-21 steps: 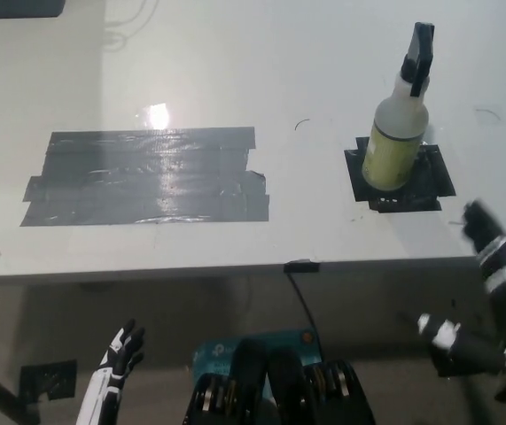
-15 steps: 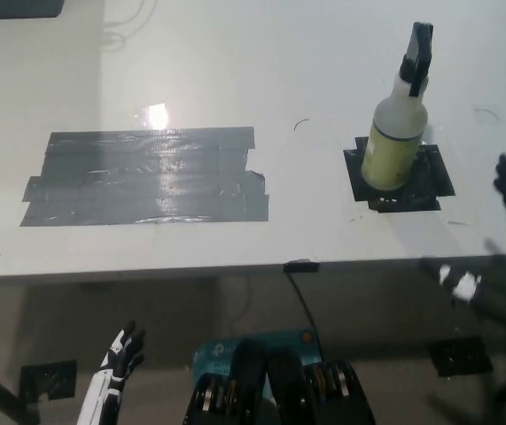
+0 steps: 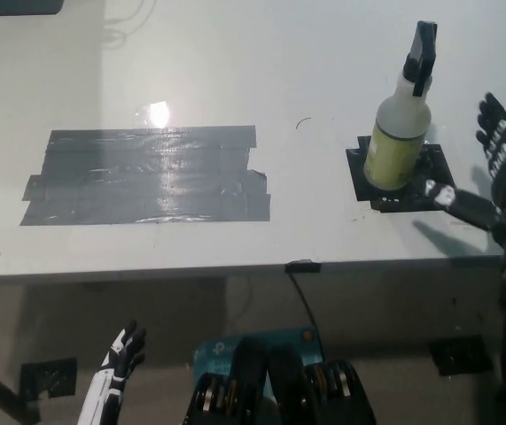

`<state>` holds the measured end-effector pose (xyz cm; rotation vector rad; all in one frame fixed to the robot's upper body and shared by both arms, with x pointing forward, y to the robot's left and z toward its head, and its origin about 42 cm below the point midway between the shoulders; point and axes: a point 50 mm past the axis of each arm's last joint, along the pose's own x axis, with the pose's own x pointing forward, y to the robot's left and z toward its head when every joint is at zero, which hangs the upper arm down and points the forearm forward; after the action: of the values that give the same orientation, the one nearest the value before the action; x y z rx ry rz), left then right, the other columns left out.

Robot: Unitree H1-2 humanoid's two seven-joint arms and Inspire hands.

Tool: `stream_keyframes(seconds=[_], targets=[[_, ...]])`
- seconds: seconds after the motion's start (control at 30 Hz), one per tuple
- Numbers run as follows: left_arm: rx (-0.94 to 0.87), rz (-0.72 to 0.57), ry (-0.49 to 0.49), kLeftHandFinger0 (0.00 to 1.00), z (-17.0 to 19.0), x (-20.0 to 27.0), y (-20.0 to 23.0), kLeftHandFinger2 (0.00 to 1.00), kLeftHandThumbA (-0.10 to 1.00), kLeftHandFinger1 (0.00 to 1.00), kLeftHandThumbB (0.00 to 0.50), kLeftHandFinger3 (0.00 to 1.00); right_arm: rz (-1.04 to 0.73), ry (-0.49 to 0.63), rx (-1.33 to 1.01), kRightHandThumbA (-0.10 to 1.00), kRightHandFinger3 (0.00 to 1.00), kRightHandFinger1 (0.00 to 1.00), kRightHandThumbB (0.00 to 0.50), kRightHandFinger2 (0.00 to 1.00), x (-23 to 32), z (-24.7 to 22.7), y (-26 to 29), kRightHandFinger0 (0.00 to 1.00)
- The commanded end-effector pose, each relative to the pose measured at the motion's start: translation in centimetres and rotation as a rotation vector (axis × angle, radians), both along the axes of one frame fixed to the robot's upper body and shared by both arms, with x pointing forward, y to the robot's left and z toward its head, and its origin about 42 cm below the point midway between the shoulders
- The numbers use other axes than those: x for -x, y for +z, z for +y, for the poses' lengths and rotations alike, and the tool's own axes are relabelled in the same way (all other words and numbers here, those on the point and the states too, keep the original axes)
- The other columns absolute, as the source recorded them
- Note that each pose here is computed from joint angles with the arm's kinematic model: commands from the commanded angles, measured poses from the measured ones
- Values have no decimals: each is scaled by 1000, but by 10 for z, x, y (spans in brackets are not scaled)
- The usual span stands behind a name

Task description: A spray bottle is kept on the black marked spot on the table infront of the robot and the robot extends its right arm to pick it up and hands it to a person

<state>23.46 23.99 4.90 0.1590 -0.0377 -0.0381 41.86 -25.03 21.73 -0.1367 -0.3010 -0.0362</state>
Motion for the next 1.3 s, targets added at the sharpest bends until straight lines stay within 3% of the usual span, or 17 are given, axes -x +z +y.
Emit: stream_keyframes(seconds=[0.0, 0.2, 0.33, 0.5, 1.27], targets=[[-10, -57, -19, 1000, 1, -2, 9, 1000, 1000, 1000, 425, 1000, -1, -9, 5, 990, 1000, 1000, 375, 1000, -29, 4, 23, 1000], [-19, -65, -26, 1000, 0, -1, 10, 1000, 1000, 1000, 404, 1000, 64, 17, -25, 1000, 1000, 1000, 390, 1000, -59, 20, 31, 1000], [-19, -62, -24, 1000, 0, -1, 11, 1000, 1000, 1000, 409, 1000, 66, 34, -23, 982, 1000, 1000, 344, 1000, -68, 31, 38, 1000], [-24, -70, -29, 1000, 0, 0, 12, 1000, 1000, 1000, 389, 1000, 78, 62, -46, 928, 1000, 1000, 354, 1000, -78, 45, 41, 1000], [-8, -107, -31, 1000, -2, -5, 19, 1000, 1000, 1000, 372, 1000, 164, 73, -130, 875, 1000, 1000, 383, 1000, -107, 53, 37, 1000]])
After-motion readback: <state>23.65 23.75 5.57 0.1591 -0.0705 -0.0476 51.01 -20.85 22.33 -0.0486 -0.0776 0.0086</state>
